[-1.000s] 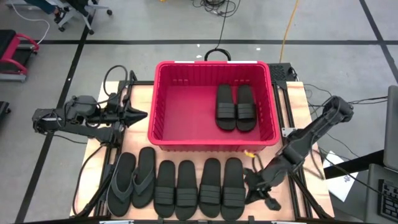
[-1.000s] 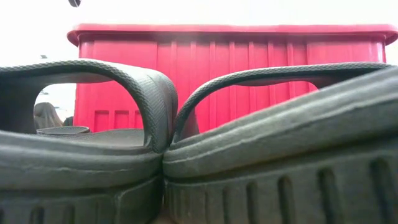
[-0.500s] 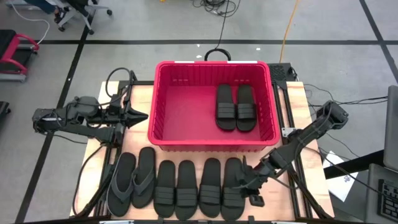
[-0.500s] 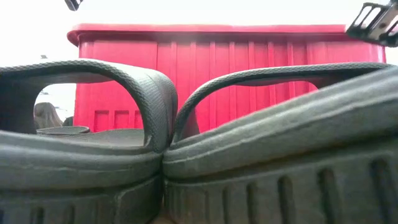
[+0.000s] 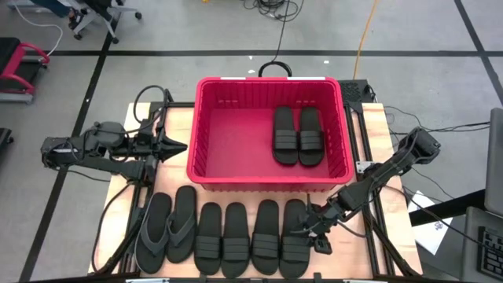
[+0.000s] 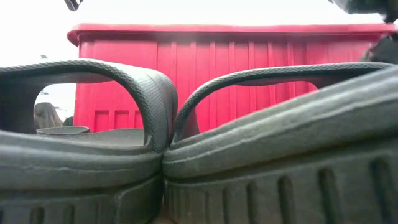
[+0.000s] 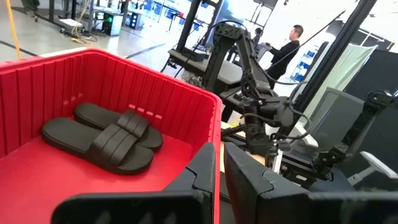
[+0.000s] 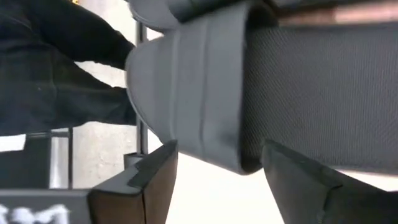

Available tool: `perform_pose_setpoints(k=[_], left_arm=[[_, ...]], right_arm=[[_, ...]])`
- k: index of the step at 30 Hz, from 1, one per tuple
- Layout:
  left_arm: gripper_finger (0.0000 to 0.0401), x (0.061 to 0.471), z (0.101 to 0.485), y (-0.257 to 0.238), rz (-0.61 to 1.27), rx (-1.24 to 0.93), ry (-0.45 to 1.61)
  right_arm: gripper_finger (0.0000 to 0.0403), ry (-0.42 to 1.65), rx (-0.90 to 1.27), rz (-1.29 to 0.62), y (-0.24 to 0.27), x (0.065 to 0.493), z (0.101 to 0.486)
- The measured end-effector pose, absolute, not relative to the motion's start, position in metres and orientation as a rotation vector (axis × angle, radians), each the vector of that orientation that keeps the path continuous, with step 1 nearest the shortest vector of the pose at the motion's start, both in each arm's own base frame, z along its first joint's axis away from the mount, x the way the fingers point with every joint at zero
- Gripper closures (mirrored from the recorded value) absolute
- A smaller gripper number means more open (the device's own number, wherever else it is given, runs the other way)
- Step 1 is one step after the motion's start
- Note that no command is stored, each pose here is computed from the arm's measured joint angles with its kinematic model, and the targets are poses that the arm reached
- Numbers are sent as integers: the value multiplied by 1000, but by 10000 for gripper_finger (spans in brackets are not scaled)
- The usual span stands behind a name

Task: Pick and place slides into bin
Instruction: Put the black slide into the red bin

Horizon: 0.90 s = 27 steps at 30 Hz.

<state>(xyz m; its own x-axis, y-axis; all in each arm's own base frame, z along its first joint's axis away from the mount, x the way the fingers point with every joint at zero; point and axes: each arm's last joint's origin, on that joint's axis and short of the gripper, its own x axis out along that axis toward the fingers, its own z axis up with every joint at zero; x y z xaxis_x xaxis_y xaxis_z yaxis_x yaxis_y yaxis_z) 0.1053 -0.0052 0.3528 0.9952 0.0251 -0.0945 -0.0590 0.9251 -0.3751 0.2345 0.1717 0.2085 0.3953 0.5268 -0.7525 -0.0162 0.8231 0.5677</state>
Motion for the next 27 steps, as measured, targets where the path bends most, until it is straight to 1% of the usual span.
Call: perform_pose_setpoints(k=[7, 16, 23, 27], left_arm=[[368, 105, 353, -5, 43, -389, 89], [368, 105, 353, -5, 43, -374, 88], [368, 105, 353, -5, 43, -374, 88], [368, 105, 353, -5, 39, -374, 90]], right_arm=[[171, 1086, 535, 318, 166, 232, 193], [189, 938, 593, 404, 170, 237, 190], [204, 961, 581, 422, 182, 240, 173], [215, 970, 611, 410, 185, 243, 167]])
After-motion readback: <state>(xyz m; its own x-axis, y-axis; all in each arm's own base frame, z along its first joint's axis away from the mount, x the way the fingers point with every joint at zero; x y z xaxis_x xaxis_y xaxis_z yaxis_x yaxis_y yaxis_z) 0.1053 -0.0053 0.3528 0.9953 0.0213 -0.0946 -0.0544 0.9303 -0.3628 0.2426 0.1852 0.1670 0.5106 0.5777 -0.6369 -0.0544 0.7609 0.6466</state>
